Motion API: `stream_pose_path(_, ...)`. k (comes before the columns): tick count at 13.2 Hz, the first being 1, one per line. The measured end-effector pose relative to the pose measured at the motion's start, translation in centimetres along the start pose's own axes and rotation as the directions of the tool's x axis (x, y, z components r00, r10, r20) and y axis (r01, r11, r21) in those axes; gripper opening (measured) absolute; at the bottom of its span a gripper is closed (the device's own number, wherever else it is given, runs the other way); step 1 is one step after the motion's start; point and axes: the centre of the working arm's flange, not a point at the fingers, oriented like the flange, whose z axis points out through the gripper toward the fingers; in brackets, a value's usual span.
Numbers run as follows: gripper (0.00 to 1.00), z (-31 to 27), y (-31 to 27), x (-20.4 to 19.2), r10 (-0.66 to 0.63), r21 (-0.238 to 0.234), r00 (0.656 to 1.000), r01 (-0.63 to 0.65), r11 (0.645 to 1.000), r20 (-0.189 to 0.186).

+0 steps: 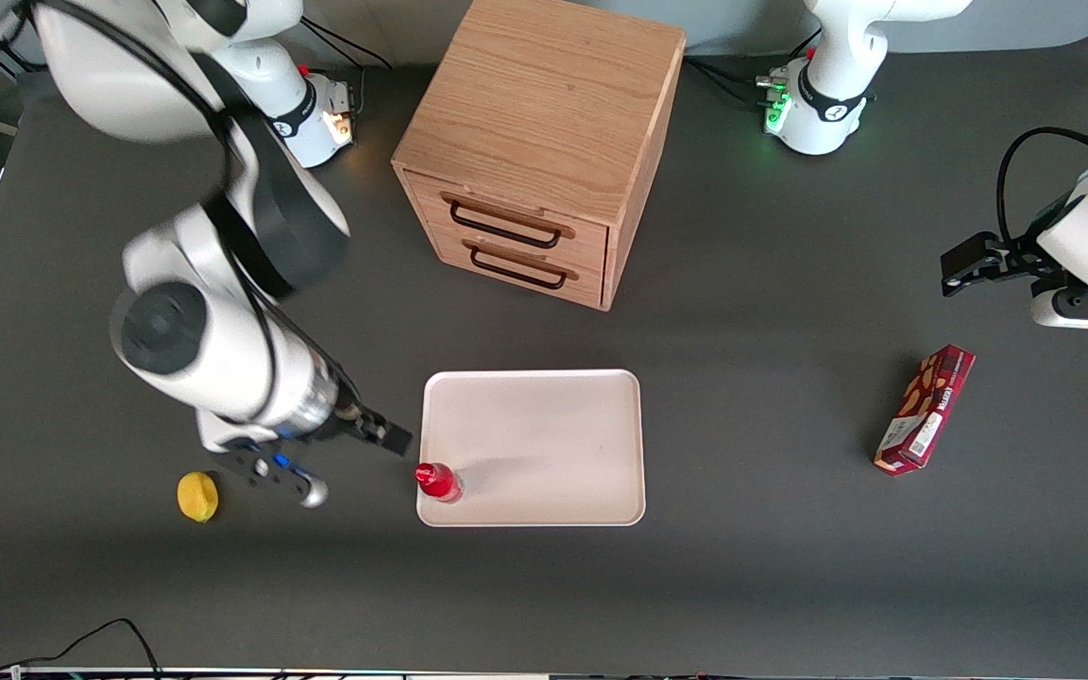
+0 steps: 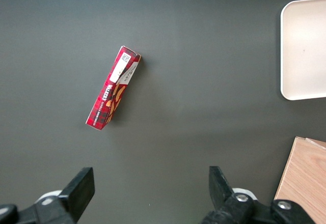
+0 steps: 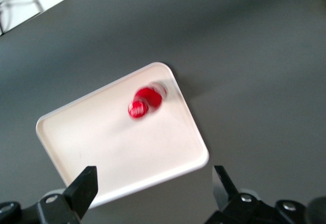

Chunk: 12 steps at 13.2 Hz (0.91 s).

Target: Place coke bottle on tray

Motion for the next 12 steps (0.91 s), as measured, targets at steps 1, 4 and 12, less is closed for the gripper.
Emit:
stream_pose_path(1, 1.0, -4.9, 2.0, -1.9, -0.042, -0.03, 0.999, 0.042, 0.999, 0.001)
stream_pose_path(4, 1.0, -15.1, 9.3, -6.9, -0.173, -0.105, 0.985, 0.172, 0.979, -0.003)
stream_pose_path(12, 1.0, -13.4, 31.3, -13.5, -0.222, -0.081, 0.975, 0.222, 0.972, 0.015)
